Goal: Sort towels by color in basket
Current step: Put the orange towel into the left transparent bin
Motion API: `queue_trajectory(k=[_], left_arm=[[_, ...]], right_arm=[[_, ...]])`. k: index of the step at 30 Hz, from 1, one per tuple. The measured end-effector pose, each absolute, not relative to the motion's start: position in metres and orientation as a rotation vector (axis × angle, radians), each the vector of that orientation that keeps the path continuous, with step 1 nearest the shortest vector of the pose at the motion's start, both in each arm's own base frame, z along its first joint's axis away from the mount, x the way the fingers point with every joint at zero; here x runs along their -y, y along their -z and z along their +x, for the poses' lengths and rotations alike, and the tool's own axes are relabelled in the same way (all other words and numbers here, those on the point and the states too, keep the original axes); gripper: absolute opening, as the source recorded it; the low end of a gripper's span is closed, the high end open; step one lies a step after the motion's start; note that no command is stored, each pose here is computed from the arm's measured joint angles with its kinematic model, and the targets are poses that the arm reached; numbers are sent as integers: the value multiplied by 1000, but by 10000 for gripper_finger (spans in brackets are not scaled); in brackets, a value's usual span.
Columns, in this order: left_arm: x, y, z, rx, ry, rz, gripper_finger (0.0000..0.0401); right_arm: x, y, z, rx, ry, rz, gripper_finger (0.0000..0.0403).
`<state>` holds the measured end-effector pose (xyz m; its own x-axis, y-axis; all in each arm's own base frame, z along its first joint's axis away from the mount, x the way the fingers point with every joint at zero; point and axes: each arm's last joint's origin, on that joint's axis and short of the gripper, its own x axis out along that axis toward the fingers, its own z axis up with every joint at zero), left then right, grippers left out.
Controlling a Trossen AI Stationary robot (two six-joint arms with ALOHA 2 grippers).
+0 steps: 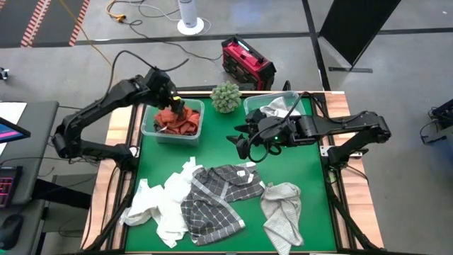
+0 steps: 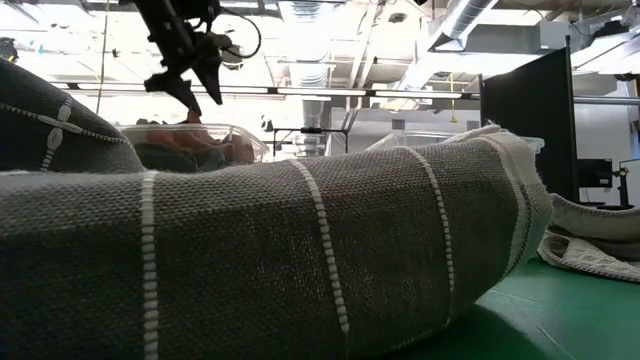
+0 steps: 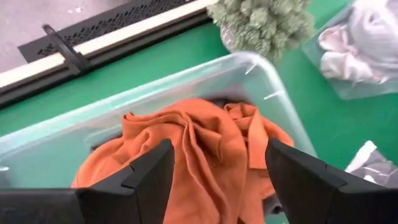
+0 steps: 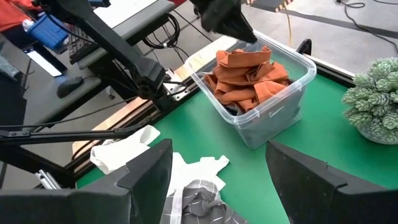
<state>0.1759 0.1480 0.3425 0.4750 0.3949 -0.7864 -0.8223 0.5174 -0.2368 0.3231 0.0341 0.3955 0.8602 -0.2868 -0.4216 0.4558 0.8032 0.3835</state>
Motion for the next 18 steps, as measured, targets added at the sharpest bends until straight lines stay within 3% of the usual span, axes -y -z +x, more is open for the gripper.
queue_trajectory(k=[8, 18], left_arm=[[-137, -335, 191, -767, -665, -715, 243], [-147, -227, 209, -843, -691, -830, 243]], right_arm=[[-35, -395, 323, -357, 405, 496, 285], [-38, -395, 323, -359, 398, 492, 285]])
